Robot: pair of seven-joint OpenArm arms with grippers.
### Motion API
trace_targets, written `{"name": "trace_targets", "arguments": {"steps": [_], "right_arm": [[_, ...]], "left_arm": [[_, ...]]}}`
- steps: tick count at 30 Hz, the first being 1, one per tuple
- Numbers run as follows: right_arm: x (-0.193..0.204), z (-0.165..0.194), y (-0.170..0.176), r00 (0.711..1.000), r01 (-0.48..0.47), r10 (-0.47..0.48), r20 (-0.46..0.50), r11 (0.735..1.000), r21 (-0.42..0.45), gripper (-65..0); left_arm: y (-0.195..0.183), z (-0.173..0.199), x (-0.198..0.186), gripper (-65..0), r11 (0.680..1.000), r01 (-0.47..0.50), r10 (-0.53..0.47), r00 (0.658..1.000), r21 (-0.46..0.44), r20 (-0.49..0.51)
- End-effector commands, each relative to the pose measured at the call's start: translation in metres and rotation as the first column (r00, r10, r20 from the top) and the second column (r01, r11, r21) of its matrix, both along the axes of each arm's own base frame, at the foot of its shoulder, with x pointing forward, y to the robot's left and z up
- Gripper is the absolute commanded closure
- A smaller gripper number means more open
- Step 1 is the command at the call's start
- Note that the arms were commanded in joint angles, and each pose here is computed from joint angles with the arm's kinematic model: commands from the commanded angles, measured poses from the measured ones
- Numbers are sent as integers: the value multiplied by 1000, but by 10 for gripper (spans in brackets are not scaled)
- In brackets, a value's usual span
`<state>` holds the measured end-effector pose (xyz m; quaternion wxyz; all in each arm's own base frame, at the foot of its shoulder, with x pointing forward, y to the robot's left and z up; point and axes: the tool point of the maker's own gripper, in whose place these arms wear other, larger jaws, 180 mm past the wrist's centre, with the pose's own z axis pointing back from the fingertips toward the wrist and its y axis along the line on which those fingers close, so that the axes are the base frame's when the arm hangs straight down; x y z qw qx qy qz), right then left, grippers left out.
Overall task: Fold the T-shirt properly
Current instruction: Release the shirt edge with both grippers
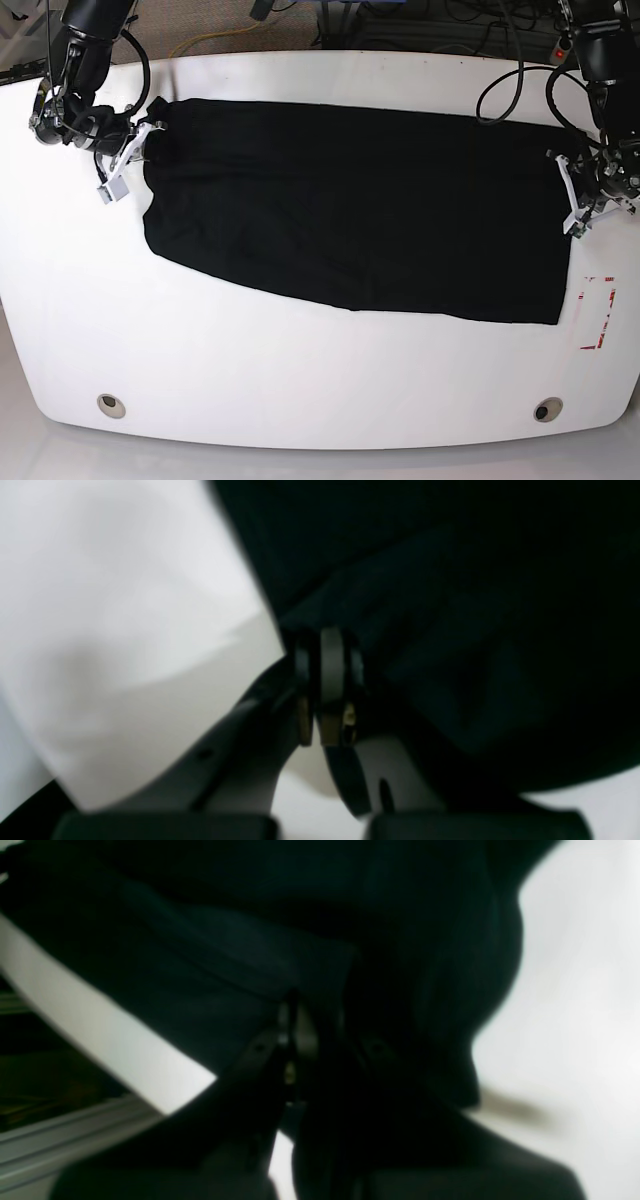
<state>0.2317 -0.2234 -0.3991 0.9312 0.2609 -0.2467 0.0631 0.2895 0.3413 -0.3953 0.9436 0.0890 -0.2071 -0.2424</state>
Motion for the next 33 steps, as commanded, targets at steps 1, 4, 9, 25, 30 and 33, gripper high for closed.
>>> {"name": "trace_targets", "arguments": {"steps": [1,4,9,25,30,33], "right_arm": [[11,9,-16,1000,7,-5,31,998,-63,-103],[9,8,-17,1000,7,-5,27,998,-69,-287],[4,30,-22,995,8,5,97,991,-133,-504],[-41,35,-39,992,101,-85,92,978,-180,-419],[-39,16,-42,990,138,-131,55,977,-160,-415],[-42,4,-44,989,146,-145,20,969,-198,-415]], "left_arm": [[8,16,14,-124,1000,14,-15,998,17,56],[8,17,15,-312,1000,13,-14,998,14,62],[15,36,21,-444,1000,-8,5,993,24,120],[-1,42,-23,-444,998,-49,44,986,27,163],[-18,27,-26,-444,998,-54,58,987,-26,147],[-21,10,-32,-444,996,-67,72,992,-57,102]]}}
